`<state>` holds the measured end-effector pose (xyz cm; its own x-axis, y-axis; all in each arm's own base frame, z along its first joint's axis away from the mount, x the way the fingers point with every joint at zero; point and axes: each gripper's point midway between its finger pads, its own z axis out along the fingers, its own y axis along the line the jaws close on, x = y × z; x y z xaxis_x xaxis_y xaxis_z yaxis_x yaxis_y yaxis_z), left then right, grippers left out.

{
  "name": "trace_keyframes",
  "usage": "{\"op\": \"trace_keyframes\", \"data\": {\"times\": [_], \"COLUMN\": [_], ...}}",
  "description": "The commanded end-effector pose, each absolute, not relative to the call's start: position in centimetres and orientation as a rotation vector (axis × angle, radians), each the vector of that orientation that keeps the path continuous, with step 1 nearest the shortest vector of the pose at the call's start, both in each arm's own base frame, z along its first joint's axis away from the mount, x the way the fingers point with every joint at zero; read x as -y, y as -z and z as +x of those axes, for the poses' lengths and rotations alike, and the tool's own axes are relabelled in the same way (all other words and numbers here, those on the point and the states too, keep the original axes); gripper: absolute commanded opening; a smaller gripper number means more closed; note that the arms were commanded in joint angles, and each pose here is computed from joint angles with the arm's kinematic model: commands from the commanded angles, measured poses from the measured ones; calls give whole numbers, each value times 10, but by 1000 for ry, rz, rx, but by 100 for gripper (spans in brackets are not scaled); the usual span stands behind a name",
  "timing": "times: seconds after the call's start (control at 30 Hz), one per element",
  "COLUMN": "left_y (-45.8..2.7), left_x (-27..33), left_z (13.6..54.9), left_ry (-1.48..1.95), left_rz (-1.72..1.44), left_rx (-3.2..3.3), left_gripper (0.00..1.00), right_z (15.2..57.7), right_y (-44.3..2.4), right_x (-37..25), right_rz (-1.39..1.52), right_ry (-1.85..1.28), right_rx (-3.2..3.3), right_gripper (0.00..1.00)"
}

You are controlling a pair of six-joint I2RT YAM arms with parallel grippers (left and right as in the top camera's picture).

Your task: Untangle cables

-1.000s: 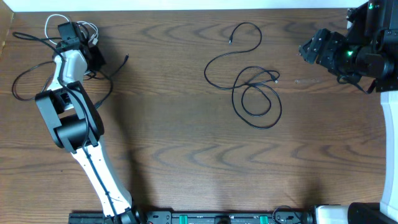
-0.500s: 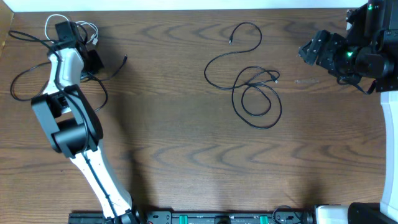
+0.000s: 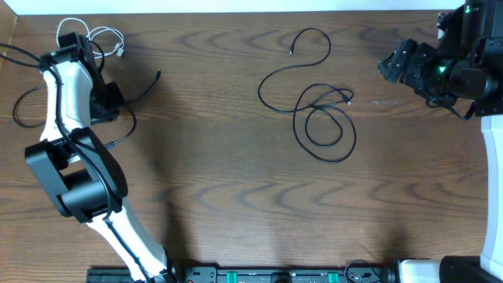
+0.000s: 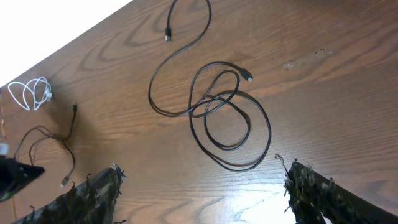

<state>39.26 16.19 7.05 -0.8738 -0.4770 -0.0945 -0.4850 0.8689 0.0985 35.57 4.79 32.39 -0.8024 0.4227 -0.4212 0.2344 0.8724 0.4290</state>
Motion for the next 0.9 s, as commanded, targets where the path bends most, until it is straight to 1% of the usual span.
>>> {"op": "trace_keyframes", "data": {"times": [0.0, 0.2, 0.33, 0.47, 0.67, 0.87], "left_y": [-41, -4, 1, 4, 3, -6], "left_x": [-178, -176, -175, -156, -106, -81], "left_z": [371, 364, 369, 373, 370, 371], "left_ry": [-367, -367, -344, -165, 266, 498], "left_rz": [-792, -718, -710, -706, -715, -726], "left_rx": [-3019, -3029, -3005, -3020, -3058, -3046], "left_gripper": [8, 8, 8, 7, 7, 8], "right_z": [353, 350, 351, 351, 351, 351], "right_y": [-325, -323, -323, -323, -324, -324], "right_x": [-51, -50, -50, -50, -50, -50], "right_rz": [459, 463, 462, 463, 462, 462], "right_ry": [-493, -491, -491, -491, -491, -491], "right_rx": [-2528, -2541, -2540, -2540, -2538, -2536], "right_gripper": [83, 81, 82, 82, 82, 82]}}
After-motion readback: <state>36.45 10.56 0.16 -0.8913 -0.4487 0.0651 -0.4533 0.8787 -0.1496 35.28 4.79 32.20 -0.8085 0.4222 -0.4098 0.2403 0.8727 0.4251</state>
